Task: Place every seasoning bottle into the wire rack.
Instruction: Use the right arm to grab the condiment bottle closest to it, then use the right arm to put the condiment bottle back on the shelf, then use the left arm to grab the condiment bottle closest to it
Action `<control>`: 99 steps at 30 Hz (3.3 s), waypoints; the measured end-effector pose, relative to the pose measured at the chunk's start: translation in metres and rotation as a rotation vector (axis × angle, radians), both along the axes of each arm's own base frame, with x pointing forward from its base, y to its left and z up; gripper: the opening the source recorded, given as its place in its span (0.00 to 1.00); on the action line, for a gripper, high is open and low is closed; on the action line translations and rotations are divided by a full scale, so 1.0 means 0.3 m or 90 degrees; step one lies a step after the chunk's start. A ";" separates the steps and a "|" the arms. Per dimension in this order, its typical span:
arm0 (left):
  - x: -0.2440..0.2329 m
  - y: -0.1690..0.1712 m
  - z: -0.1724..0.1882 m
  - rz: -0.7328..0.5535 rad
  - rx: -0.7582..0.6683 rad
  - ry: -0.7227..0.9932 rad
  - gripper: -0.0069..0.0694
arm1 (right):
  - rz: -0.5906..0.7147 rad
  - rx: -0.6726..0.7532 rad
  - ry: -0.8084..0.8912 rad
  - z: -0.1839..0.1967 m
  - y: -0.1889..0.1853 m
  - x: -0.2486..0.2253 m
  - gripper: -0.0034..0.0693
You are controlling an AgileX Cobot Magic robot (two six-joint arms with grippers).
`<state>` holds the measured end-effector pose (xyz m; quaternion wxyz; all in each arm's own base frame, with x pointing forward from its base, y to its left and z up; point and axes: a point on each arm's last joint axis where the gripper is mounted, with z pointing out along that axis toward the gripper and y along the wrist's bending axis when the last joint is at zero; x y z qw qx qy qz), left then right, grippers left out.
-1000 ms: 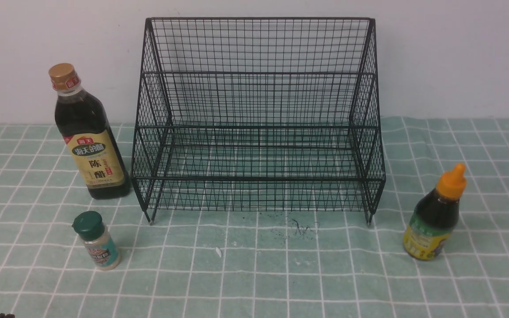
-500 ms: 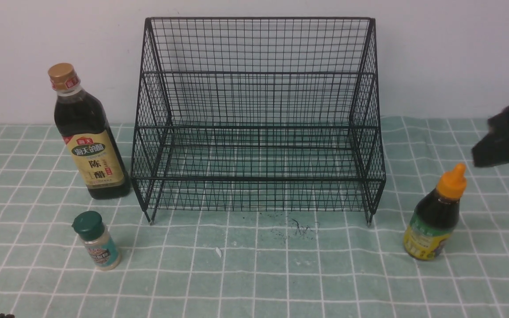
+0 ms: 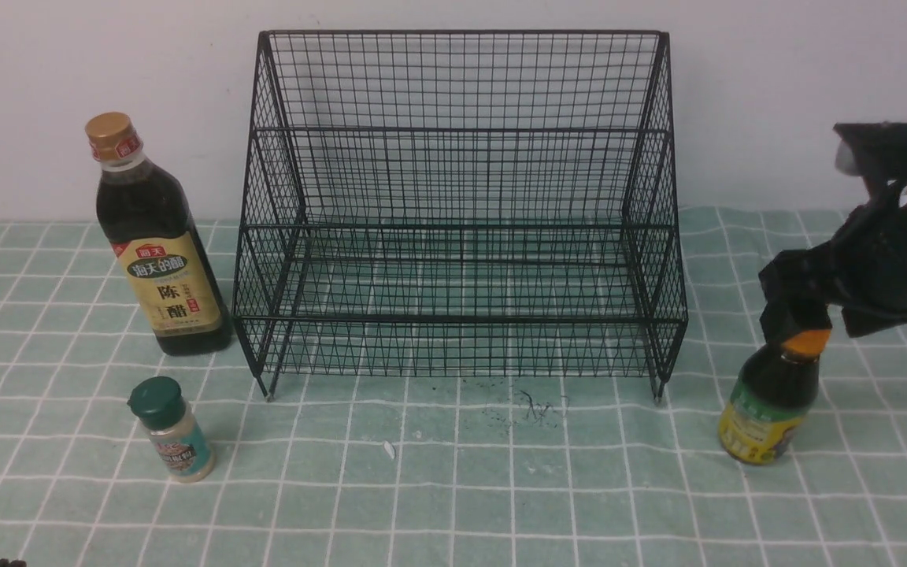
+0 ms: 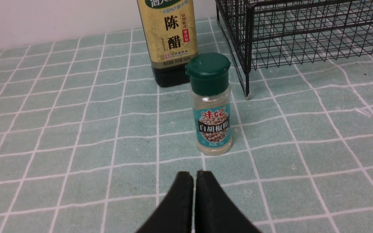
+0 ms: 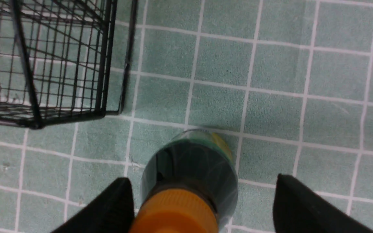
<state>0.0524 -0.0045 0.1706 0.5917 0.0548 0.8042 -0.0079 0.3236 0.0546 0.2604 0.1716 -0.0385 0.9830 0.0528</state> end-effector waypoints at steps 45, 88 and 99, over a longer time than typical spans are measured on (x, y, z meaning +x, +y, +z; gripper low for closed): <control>0.000 0.000 0.000 0.000 0.000 0.000 0.08 | 0.204 0.026 -0.070 0.239 0.450 0.211 0.48; 0.000 0.000 -0.001 0.000 0.000 0.001 0.08 | 0.046 0.238 -0.858 0.534 -0.194 -1.045 0.03; 0.000 0.000 0.000 0.000 -0.001 0.000 0.08 | 0.061 0.285 -0.880 0.139 -0.156 -0.999 0.03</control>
